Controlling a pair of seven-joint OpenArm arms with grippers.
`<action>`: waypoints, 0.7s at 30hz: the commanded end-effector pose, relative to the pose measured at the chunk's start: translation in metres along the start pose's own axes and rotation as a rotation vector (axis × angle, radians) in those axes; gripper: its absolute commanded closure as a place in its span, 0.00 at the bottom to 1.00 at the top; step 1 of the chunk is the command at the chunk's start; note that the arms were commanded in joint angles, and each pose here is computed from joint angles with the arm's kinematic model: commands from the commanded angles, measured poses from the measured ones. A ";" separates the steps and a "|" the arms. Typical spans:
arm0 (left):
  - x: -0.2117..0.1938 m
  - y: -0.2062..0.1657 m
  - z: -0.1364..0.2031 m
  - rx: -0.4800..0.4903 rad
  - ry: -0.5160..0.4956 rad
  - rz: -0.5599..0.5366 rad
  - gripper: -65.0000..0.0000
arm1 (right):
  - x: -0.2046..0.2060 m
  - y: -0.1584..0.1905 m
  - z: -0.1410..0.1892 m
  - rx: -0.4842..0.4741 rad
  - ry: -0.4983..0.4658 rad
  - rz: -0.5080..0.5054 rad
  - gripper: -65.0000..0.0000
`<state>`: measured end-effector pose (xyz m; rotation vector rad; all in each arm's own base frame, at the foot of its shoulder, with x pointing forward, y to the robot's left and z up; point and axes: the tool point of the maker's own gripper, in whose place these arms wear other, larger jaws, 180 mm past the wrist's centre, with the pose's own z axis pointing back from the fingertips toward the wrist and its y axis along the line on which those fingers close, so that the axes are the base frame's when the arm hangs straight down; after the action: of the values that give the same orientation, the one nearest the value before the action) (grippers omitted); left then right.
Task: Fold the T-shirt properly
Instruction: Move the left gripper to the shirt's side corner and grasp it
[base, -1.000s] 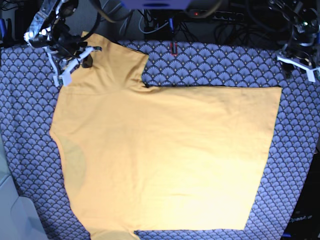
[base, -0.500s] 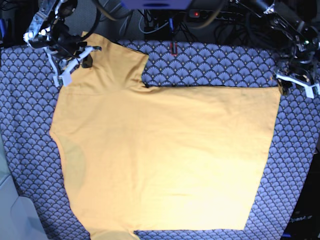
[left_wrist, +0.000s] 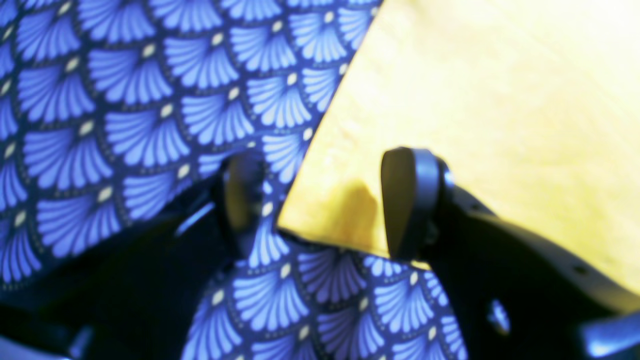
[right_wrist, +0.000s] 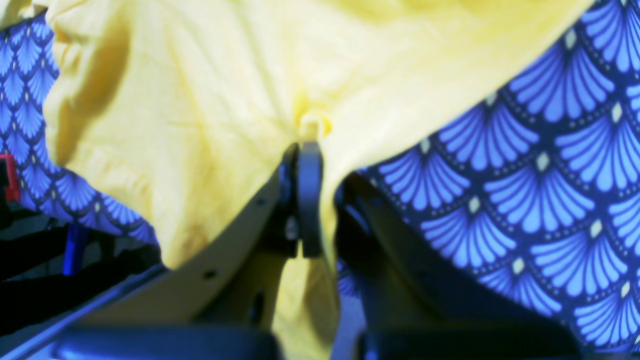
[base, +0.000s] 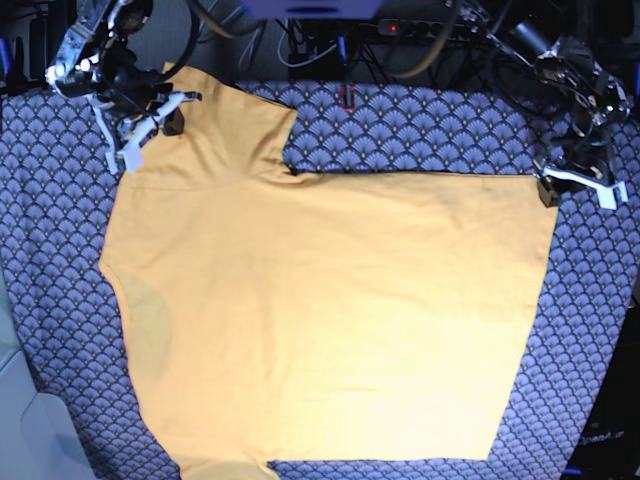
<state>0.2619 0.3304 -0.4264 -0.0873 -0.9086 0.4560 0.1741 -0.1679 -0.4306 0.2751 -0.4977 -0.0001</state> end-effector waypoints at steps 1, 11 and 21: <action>-0.005 -0.001 -0.001 0.005 0.034 -0.010 0.43 | -0.010 -0.007 0.003 -0.028 0.050 0.019 1.00; -0.028 0.010 0.010 0.021 0.088 -0.018 0.43 | -0.008 -0.006 0.002 -0.028 0.045 0.020 1.00; -0.046 -0.007 0.006 -0.022 0.138 -0.039 0.43 | -0.006 -0.005 0.002 -0.024 0.042 0.020 1.00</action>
<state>0.2513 0.3171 -0.4329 -0.1112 -0.9146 0.4260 0.1751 -0.1675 -0.4304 0.2760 -0.4956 0.0014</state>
